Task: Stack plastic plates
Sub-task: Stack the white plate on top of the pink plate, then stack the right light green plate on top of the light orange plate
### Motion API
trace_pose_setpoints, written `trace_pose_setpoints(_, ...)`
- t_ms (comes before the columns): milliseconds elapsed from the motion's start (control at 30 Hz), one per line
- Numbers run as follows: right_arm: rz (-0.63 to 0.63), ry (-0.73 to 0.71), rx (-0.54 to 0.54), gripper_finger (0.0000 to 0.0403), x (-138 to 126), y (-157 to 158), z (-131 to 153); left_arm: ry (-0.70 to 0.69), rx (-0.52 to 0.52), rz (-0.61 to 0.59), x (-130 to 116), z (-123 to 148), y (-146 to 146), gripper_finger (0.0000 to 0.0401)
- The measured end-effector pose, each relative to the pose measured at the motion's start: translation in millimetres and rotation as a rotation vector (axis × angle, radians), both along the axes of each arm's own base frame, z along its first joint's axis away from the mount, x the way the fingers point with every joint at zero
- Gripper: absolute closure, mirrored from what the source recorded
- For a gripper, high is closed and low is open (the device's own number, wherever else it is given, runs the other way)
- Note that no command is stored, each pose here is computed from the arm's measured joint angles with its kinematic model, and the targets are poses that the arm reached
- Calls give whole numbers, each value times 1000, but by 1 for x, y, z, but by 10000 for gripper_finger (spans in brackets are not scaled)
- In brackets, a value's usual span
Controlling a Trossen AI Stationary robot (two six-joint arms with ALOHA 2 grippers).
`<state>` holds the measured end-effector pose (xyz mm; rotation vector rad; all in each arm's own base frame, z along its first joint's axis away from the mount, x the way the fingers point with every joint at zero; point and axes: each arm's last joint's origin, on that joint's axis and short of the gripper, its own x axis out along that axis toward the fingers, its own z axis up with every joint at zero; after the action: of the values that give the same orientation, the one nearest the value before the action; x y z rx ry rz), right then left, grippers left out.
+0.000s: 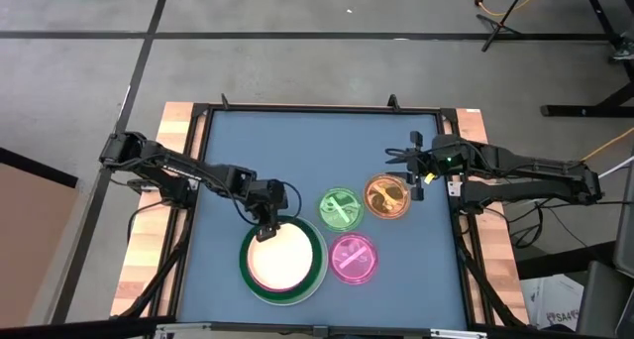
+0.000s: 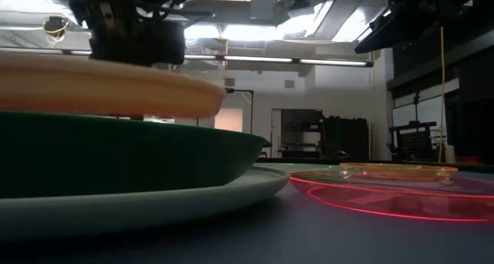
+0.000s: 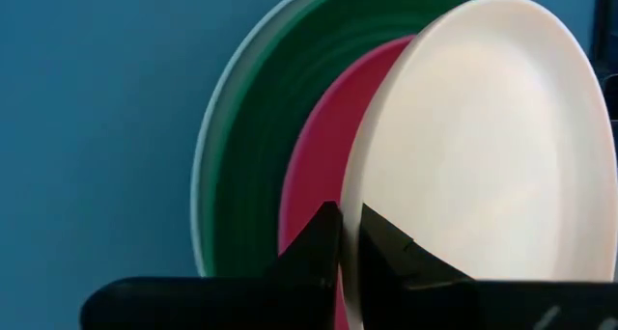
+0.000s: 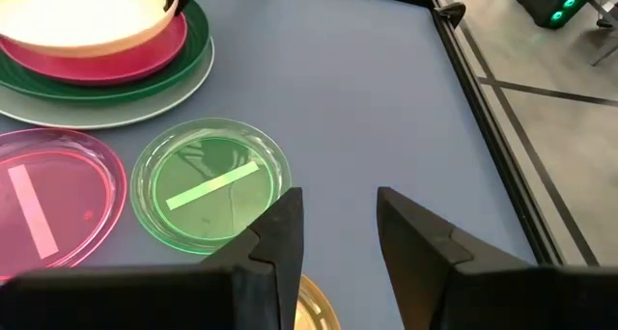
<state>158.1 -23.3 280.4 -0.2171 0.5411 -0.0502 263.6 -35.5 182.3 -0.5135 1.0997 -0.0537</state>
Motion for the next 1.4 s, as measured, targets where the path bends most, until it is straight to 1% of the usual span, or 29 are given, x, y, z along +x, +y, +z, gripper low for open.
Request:
trace_pose_setpoints(133, 0, 0, 0, 279, 0, 0, 0, 5, 24, 14, -3, -7, 1, 390)
trace_pose_setpoints(400, 0, 0, 0, 279, 0, 0, 0, -8, 46, 22, -3, -8, 0, 388)
trace_pose_setpoints(600, 0, 0, 0, 279, 0, 0, 0, -15, 63, -23, -4, -8, -8, 372)
trace_pose_setpoints(733, 0, 6, 1, 279, 1, 0, -1, -18, 105, -7, -5, -8, -12, 360)
trace_pose_setpoints(900, 1, 37, 7, 279, 5, -1, -5, -20, 116, -6, -5, -8, -14, 345)
trace_pose_setpoints(1133, 57, 142, 65, 279, 20, -1, -21, -19, 117, -6, -5, -8, -14, 317)
trace_pose_setpoints(1267, 55, 251, 85, 279, 27, -2, -35, -21, 126, 1, -5, -8, -14, 305)
trace_pose_setpoints(1400, 42, 360, 95, 279, 34, -3, -50, -25, 125, 1, -5, -8, -14, 303)
